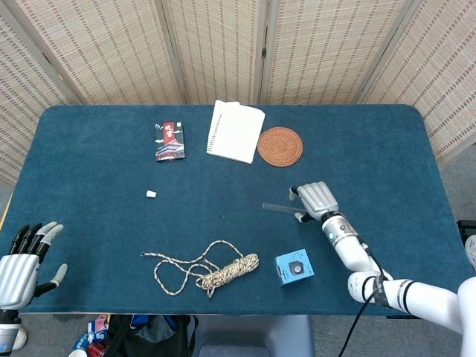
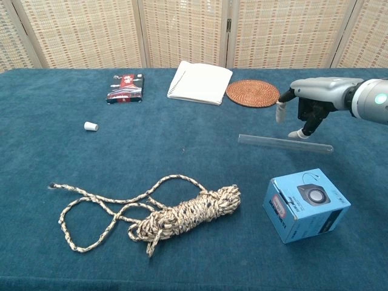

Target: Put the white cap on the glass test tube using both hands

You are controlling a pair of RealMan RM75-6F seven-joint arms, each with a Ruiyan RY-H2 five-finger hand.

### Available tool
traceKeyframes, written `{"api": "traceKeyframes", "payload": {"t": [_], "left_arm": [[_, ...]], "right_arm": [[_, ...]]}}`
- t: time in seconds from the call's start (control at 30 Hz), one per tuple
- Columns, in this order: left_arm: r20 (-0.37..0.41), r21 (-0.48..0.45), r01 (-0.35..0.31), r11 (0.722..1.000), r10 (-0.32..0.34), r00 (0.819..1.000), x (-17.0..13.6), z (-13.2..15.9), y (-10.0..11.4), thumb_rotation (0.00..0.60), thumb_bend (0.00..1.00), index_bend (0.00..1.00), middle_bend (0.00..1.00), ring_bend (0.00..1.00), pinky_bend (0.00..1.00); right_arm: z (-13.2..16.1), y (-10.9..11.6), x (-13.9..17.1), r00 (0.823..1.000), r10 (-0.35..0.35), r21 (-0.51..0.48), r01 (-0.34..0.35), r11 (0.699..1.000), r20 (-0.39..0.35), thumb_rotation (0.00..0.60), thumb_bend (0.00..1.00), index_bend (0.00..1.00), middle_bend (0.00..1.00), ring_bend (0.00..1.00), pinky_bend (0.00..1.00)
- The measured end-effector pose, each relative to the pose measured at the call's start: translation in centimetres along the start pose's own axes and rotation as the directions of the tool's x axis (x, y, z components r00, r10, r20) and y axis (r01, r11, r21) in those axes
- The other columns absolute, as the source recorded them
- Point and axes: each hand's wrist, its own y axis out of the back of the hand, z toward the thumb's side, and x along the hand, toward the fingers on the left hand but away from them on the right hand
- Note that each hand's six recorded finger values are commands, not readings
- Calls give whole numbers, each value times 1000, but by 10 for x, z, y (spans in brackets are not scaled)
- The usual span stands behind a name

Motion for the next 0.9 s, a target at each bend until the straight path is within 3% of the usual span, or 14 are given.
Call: {"api": "traceKeyframes", "payload": {"t": [0.9], "left_arm": [[-7,-6,18,1000,-19,1000,-1,-6,-8,600,329,125,137,78,30]], "right_arm": [[1,-27,-21,998,53,22,-54,998,36,600,293,449,1000,1000,1000]]}}
